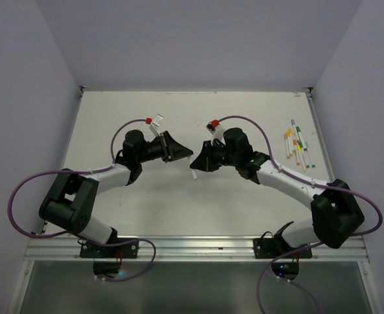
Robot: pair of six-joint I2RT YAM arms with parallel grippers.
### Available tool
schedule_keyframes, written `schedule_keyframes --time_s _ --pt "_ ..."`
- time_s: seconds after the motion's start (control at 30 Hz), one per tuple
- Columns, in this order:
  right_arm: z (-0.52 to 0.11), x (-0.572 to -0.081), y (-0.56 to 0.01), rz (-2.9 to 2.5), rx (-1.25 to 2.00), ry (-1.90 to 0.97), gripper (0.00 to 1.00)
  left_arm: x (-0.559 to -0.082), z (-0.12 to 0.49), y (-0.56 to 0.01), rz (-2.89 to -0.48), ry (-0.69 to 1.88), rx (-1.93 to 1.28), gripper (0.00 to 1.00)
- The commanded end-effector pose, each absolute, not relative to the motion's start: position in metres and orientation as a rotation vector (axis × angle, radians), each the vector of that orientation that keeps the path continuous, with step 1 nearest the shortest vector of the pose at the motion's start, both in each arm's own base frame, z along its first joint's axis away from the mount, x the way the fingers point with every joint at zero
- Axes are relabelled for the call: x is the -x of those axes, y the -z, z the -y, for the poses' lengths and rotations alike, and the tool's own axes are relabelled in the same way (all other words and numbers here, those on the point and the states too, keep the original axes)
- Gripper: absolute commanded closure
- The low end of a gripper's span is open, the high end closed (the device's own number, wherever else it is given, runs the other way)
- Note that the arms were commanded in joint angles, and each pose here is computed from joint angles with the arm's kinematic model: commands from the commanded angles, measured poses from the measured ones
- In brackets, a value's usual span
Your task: Open the pen caps
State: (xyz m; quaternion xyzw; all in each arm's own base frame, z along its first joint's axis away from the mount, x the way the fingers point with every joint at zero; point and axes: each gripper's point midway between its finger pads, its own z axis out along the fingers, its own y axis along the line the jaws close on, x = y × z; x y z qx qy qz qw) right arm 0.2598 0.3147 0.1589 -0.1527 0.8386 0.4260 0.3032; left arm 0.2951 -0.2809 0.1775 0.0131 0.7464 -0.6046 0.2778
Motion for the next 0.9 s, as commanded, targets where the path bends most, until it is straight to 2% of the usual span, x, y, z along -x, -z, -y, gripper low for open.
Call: schedule_keyframes --time_s 0.0,0.2,0.57,0.73,0.83,0.87 --pt "-0.317 -0.256 -0.175 -2.158 0.413 -1.177 1.00 -0.299 0.283 -0.190 -1.942 1.628 -0.065 0.65" --pt "-0.319 -0.253 -0.172 -2.167 0.415 -1.185 1.00 -0.300 0.284 -0.190 -1.943 1.631 -0.056 0.71" --pt "-0.321 -0.246 -0.171 -2.181 0.421 -1.184 1.00 -0.303 0.285 -0.190 -1.942 1.630 -0.057 0.73" --pt "-0.320 -0.246 -0.169 -2.187 0.415 -1.179 1.00 -0.302 0.284 -0.187 -1.951 1.629 -0.059 0.84" --pt "-0.322 -0.245 -0.167 -2.198 0.409 -1.181 1.00 -0.303 0.284 -0.188 -1.950 1.623 -0.054 1.00" --pt "-0.322 -0.243 -0.166 -2.200 0.411 -1.183 1.00 -0.304 0.284 -0.187 -1.953 1.621 -0.052 1.00"
